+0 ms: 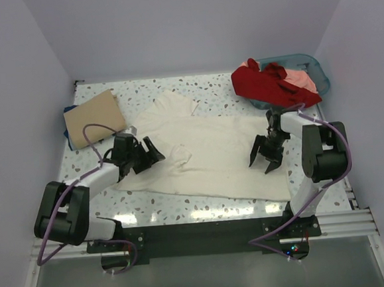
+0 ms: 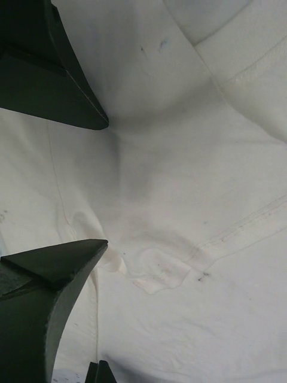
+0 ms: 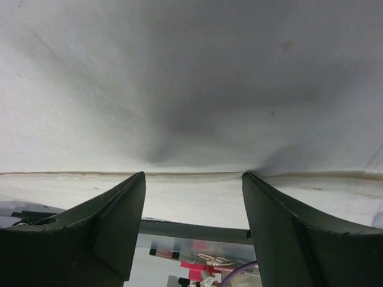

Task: Fold and stack the t-shirts
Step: Fold the tshirt

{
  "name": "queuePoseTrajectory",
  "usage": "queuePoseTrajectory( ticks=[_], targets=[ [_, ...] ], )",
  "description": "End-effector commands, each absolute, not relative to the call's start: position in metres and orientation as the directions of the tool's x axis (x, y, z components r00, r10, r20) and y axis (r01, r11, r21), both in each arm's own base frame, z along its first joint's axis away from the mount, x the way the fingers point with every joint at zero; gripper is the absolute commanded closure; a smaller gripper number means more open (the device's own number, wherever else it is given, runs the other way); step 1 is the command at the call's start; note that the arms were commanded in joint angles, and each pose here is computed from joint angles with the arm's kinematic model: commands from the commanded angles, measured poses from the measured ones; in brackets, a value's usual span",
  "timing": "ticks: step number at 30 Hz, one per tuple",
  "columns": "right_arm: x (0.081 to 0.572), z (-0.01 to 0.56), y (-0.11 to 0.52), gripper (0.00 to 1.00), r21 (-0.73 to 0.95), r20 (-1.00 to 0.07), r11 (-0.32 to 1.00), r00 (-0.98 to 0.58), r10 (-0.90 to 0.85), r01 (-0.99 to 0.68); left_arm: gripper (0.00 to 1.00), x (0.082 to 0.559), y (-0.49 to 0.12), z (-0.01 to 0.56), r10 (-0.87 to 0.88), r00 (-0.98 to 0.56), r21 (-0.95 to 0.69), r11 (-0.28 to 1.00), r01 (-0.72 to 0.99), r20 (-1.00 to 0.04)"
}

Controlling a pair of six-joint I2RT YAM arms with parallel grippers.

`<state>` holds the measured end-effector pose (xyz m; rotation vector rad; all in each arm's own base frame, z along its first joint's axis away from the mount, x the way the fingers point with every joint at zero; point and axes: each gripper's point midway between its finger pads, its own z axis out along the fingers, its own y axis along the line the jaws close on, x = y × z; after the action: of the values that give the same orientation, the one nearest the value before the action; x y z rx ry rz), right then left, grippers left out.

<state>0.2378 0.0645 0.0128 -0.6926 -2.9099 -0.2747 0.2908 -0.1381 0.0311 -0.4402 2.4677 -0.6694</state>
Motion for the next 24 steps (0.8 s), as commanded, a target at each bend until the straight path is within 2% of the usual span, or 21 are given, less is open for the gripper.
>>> queuePoseTrajectory(
  ticks=[1, 11, 16, 20, 24],
  targets=[
    [0.214, -0.015, 0.047, 0.30, 0.034, 0.198, 0.912, -0.897, 0.395, 0.409, 0.20, 0.232, -0.119, -0.010, -0.477, -0.846, -0.436, 0.831, -0.345, -0.239],
    [0.204, -0.011, 0.047, 0.30, 0.018, 0.208, 0.903, -0.885, 0.416, 0.428, 0.20, 0.212, -0.114, 0.002, -0.496, -0.841, -0.426, 0.823, -0.376, -0.217],
    [0.227, 0.005, 0.051, 0.30, 0.066, 0.180, 0.909, -0.901, 0.395, 0.411, 0.20, 0.244, -0.122, 0.038, -0.479, -0.828, -0.470, 0.826, -0.312, -0.292],
    [0.254, 0.026, 0.050, 0.30, 0.084, 0.117, 0.920, -0.921, 0.371, 0.382, 0.20, 0.285, -0.132, 0.071, -0.457, -0.800, -0.513, 0.828, -0.225, -0.387],
    [0.280, 0.044, 0.056, 0.30, 0.136, 0.055, 0.932, -0.941, 0.333, 0.337, 0.17, 0.313, -0.137, 0.074, -0.431, -0.788, -0.511, 0.841, -0.176, -0.439]
  ],
)
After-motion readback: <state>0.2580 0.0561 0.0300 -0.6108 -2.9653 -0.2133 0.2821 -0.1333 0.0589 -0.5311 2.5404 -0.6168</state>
